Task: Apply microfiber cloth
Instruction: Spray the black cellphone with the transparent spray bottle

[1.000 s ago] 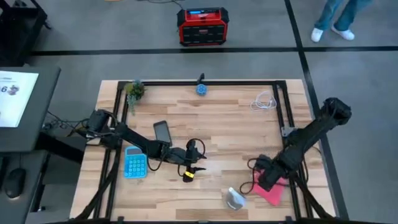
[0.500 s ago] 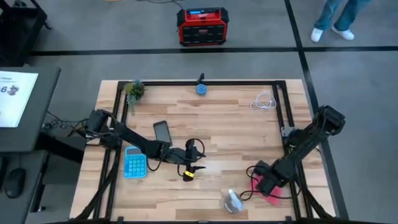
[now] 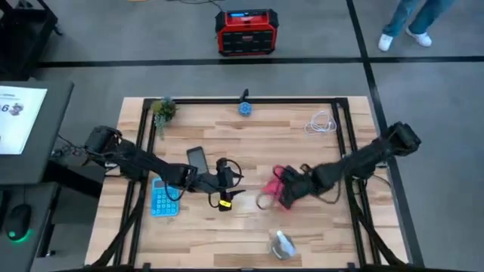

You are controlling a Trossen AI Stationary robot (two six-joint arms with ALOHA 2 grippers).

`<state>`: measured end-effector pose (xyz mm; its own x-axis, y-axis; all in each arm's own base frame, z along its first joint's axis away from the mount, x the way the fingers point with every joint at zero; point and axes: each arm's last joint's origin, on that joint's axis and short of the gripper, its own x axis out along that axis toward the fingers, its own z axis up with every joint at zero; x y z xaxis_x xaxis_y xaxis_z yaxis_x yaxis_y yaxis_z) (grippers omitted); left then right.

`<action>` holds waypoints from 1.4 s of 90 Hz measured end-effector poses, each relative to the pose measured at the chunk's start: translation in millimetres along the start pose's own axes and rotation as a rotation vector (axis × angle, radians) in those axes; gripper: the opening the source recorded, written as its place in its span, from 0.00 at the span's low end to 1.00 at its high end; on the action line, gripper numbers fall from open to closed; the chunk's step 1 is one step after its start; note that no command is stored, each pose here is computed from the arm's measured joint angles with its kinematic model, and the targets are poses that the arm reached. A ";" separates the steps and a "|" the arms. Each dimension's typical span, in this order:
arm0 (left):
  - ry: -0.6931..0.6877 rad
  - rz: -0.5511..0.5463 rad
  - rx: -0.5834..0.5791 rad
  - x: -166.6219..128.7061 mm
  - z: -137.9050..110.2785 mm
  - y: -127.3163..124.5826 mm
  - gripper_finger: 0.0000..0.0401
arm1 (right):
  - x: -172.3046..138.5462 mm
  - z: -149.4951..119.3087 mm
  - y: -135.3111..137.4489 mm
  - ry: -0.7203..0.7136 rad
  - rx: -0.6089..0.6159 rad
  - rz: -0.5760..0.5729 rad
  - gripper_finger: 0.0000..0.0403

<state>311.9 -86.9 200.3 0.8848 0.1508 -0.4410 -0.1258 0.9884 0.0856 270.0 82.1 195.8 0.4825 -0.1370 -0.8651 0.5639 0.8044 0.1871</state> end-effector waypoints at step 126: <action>-0.015 -0.047 -0.259 54.2 -34.0 -2.5 0.55 | 67.4 4.4 -57.8 -0.016 0.162 -0.217 0.33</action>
<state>345.0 -80.5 145.8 0.8984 0.1062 -0.4261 -0.1934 0.9668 -0.1668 272.9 23.8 128.7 0.3481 -0.3062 -0.8860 0.7544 0.6526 0.0709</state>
